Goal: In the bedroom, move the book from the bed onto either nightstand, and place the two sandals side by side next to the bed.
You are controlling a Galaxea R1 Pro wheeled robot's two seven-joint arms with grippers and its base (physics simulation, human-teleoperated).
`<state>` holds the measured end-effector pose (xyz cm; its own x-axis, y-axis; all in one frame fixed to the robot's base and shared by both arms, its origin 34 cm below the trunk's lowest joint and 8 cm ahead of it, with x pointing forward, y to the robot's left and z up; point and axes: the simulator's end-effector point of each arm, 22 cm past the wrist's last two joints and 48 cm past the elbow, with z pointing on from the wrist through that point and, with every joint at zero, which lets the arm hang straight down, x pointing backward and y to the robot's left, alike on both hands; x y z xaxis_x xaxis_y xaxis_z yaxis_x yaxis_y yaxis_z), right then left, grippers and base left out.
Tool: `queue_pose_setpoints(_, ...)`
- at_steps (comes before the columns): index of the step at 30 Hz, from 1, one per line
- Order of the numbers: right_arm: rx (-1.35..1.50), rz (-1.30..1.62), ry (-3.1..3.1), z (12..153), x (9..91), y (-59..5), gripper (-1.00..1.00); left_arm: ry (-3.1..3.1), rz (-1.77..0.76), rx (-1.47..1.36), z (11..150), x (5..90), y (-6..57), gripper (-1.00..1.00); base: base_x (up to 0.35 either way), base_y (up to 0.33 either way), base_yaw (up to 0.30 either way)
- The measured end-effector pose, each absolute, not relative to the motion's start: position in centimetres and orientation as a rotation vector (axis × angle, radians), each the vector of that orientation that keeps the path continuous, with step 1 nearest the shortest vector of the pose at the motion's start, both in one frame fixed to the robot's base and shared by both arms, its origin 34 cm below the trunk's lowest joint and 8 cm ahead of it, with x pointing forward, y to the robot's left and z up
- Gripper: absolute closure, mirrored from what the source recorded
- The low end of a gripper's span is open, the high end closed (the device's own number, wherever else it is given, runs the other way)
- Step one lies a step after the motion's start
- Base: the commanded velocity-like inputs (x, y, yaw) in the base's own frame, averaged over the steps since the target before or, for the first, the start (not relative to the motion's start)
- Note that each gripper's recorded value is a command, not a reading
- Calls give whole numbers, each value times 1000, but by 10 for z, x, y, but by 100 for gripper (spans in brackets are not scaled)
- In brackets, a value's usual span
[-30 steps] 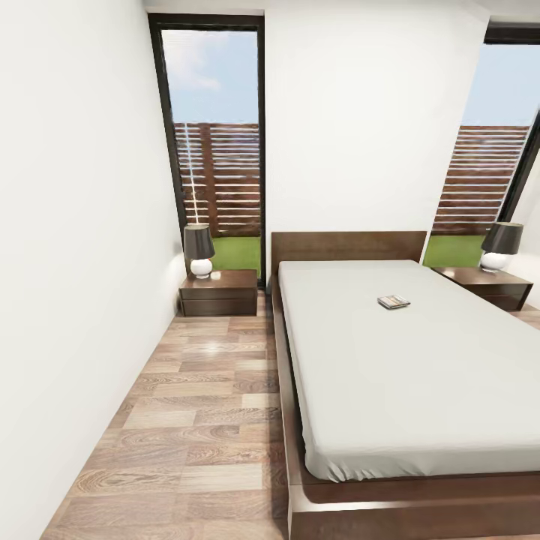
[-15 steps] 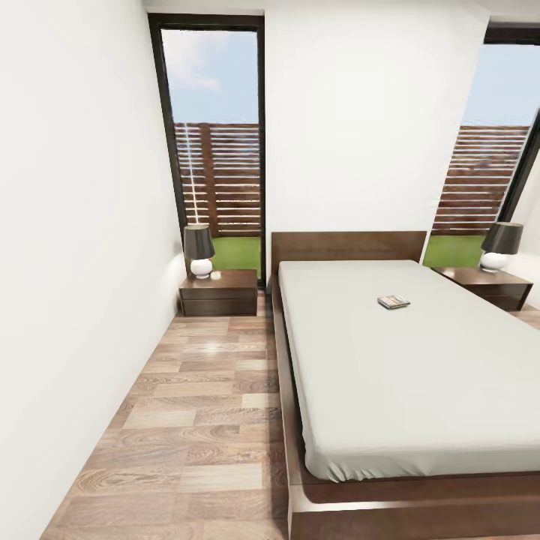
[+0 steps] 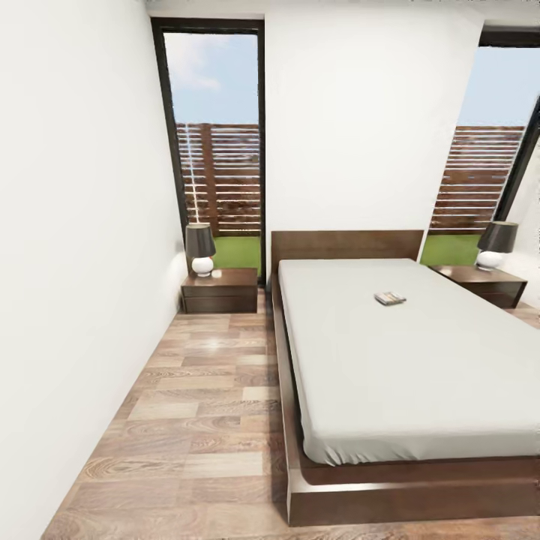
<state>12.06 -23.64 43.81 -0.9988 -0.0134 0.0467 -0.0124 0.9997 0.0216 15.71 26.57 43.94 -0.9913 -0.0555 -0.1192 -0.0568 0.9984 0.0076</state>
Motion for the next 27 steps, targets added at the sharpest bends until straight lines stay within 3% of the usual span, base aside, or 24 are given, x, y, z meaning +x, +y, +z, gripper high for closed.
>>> queue_pose_setpoints(18,21,-33,-3095,438,121,-236,-100,3020,16,-81,439,157,265,-100,-254,0,0)
queue_pose_setpoints(27,21,-31,-3095,438,121,-237,-100,3020,16,-80,439,157,265,-100,-137,0,0)
